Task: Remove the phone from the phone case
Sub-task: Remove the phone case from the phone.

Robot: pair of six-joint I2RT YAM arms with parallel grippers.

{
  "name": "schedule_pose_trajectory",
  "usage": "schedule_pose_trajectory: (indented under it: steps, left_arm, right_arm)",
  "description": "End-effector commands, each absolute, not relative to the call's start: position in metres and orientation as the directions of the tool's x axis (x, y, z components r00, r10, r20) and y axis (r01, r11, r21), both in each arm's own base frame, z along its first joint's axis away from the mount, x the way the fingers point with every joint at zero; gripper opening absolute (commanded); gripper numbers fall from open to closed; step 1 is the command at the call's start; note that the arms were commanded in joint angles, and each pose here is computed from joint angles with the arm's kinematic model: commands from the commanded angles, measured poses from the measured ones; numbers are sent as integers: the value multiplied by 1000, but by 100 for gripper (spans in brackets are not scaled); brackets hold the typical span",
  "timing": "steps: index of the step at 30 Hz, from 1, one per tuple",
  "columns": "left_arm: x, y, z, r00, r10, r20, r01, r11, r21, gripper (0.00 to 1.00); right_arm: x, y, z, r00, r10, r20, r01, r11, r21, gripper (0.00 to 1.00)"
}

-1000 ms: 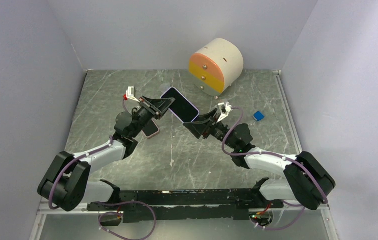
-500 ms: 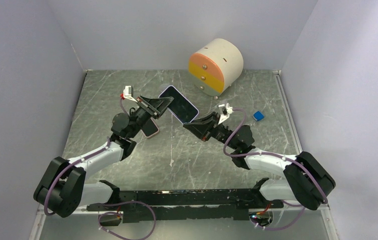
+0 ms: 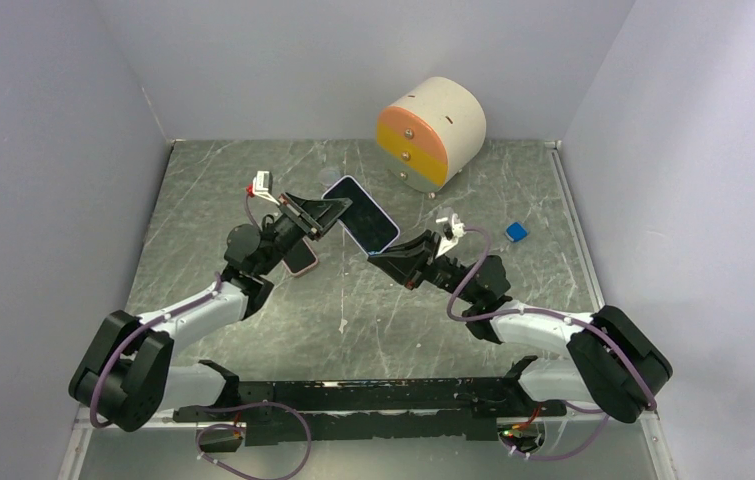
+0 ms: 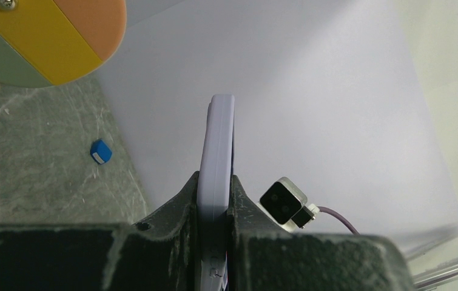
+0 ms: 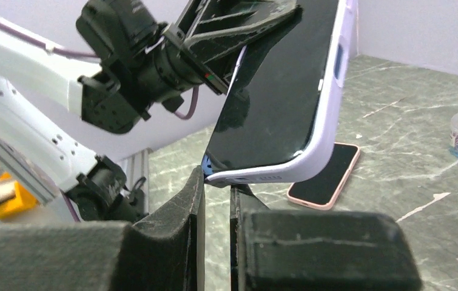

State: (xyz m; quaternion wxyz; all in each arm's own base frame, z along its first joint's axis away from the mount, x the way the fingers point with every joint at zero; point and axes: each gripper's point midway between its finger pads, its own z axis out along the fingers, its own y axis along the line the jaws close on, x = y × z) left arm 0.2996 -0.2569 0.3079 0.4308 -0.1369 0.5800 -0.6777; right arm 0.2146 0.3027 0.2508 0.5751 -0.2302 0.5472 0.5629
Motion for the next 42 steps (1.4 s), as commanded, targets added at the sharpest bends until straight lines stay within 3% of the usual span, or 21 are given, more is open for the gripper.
schedule_pose_trajectory:
  steps: [1, 7, 17, 36, 39, 42]
  left_arm:
    - [300, -266, 308, -633, -683, -364, 444, 65, -894, 2]
    - [292, -264, 311, -675, -638, -370, 458, 30, -888, 2]
    - [290, -259, 316, -671, -618, -409, 492, 40, -869, 2]
    - [277, -251, 322, -690, -539, -483, 565, 16, -825, 2]
    - [280, -246, 320, -678, -539, -500, 567, 49, -822, 2]
    - [282, -242, 319, -668, -532, -520, 569, 84, -818, 2]
  right_arm:
    - [208, 301, 271, 20, 369, -929, -962, 260, 83, 0]
    - [219, 298, 278, 107, 354, -929, -954, 300, 5, 0]
    - [240, 284, 281, 94, 404, -910, -958, 286, 28, 0]
    - [293, 265, 265, -55, 373, -926, -925, 329, 188, 1]
    - [293, 266, 259, -86, 359, -929, -921, 327, 212, 6]
    - [283, 266, 257, -101, 357, -929, -930, 298, 215, 21]
